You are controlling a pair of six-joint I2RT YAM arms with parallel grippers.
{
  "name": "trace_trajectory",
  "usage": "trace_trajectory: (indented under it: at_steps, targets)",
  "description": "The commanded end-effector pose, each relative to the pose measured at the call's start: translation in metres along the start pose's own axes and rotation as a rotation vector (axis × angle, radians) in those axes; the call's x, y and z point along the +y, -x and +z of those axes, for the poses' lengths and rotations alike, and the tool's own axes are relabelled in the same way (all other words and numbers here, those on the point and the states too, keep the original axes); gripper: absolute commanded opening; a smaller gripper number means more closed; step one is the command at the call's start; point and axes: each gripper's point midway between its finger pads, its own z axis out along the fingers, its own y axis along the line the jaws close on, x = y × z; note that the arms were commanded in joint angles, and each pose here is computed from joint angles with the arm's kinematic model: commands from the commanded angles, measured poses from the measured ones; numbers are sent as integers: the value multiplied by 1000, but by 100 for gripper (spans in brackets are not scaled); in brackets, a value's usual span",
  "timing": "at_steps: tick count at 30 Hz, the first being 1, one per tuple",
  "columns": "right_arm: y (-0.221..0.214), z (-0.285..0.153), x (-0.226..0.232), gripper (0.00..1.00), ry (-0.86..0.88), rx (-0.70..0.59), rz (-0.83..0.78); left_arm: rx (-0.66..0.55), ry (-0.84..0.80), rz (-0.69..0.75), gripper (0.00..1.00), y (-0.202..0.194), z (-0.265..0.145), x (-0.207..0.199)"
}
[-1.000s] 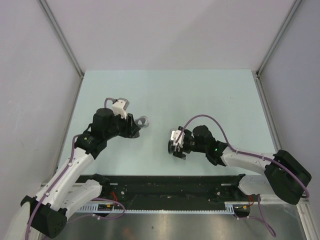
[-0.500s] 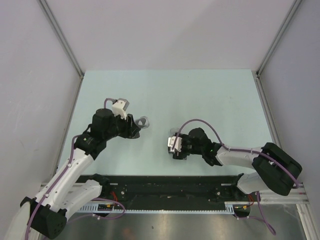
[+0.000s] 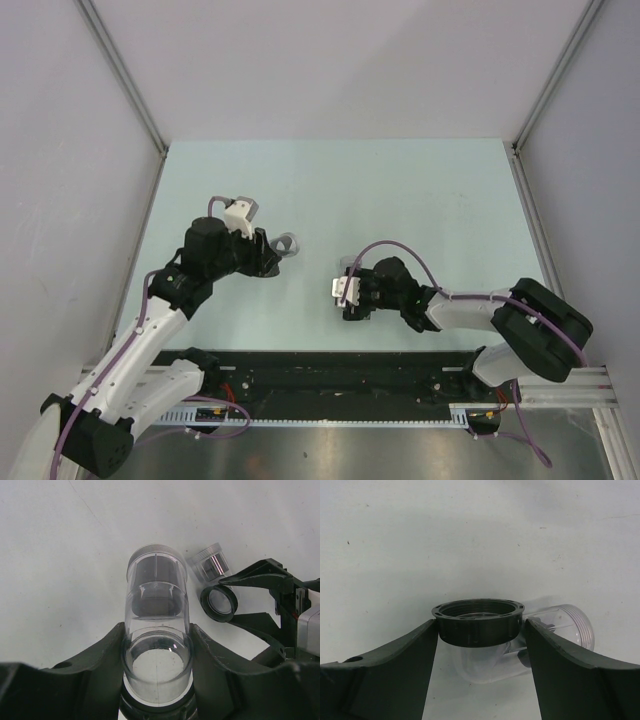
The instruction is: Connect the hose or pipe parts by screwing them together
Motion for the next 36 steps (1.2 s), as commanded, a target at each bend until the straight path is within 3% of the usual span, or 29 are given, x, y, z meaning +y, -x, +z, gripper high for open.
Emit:
trace_trajectory:
  at_steps: [1, 10, 13, 18, 23, 30, 36]
  targets:
    - [9, 5, -8, 75, -15, -46, -28, -46, -16, 9, 0, 10, -4, -3]
    - [2, 12, -8, 71, -5, -22, -40, -49, -17, 12, 0, 10, -5, -3]
    - [3, 12, -13, 55, -30, -18, -55, -50, -20, 10, 0, 10, -5, -4]
    - [28, 4, -27, 42, -80, -75, -90, -39, -51, 7, 0, 8, -4, -9]
    - [65, -16, -45, 40, -104, -120, -120, -32, -138, 16, 0, 9, -7, -25]
    - [129, -54, -65, 40, -145, -296, -55, -60, -293, 37, 0, 13, -20, -53]
    - [132, -64, -61, 39, -147, -294, -3, -46, -447, 15, 0, 6, -37, -79]
